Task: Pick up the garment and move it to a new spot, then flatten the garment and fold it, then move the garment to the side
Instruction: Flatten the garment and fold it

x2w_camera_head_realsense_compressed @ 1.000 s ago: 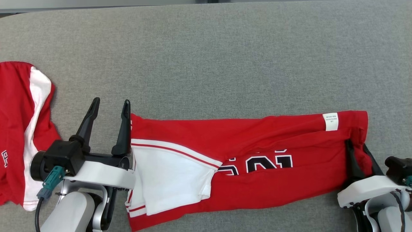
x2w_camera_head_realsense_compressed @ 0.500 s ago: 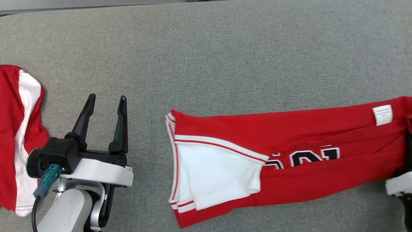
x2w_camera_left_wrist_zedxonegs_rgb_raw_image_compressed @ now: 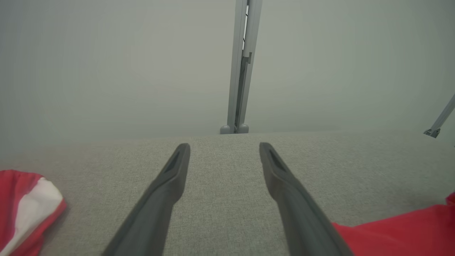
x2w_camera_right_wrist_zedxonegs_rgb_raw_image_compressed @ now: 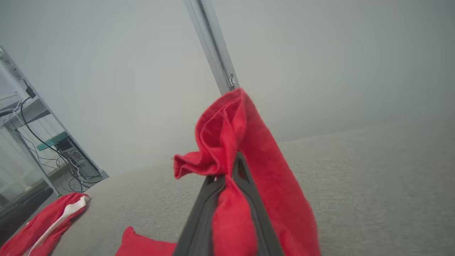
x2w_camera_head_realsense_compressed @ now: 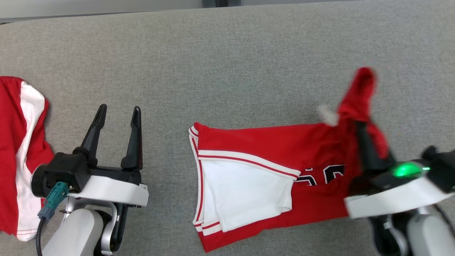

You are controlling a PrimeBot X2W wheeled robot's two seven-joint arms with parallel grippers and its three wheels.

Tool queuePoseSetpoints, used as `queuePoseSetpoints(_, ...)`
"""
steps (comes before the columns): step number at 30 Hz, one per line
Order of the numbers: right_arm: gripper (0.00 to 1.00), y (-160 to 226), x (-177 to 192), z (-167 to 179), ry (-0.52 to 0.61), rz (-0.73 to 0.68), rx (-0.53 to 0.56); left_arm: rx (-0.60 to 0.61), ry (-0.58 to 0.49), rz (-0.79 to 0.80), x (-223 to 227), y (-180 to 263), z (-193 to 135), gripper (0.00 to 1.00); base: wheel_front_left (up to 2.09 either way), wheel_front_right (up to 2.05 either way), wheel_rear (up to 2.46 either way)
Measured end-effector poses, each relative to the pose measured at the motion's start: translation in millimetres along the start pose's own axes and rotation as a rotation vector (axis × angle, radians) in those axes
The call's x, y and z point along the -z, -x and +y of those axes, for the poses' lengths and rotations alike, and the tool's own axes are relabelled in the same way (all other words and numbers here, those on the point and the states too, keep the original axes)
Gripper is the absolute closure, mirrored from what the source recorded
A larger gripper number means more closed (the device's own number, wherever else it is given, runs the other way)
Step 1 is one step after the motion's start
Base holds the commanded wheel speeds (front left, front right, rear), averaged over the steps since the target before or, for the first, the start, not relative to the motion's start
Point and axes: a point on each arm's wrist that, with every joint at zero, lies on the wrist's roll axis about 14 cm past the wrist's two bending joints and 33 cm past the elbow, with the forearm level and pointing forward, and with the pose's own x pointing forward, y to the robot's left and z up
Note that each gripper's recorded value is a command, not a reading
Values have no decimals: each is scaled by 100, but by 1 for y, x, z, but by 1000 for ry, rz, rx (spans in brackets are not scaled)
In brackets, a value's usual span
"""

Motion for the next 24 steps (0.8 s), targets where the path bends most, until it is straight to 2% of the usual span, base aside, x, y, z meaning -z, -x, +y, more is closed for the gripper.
queuePoseSetpoints(5,100,1,28,81,-137,85,-223,3,0,3,0,1,-1,0,0,0,0)
queuePoseSetpoints(7,100,1,37,106,-210,102,-289,2,0,10,2,3,0,0,0,0,0)
queuePoseSetpoints(9,100,1,53,124,-230,140,-342,3,2,19,4,5,-1,0,0,0,0)
queuePoseSetpoints(13,100,2,87,145,-273,223,-395,4,9,23,4,7,-2,0,0,0,0)
queuePoseSetpoints(21,100,5,136,160,-309,363,-433,-10,12,50,14,10,2,0,0,0,0)
queuePoseSetpoints(22,53,5,137,161,-337,374,-428,-12,12,55,16,10,3,0,0,0,0)
queuePoseSetpoints(23,0,6,139,162,-353,380,-427,-12,11,59,18,9,3,0,0,0,0)
queuePoseSetpoints(24,0,6,139,162,-353,380,-427,-12,11,59,18,9,3,0,0,0,0)
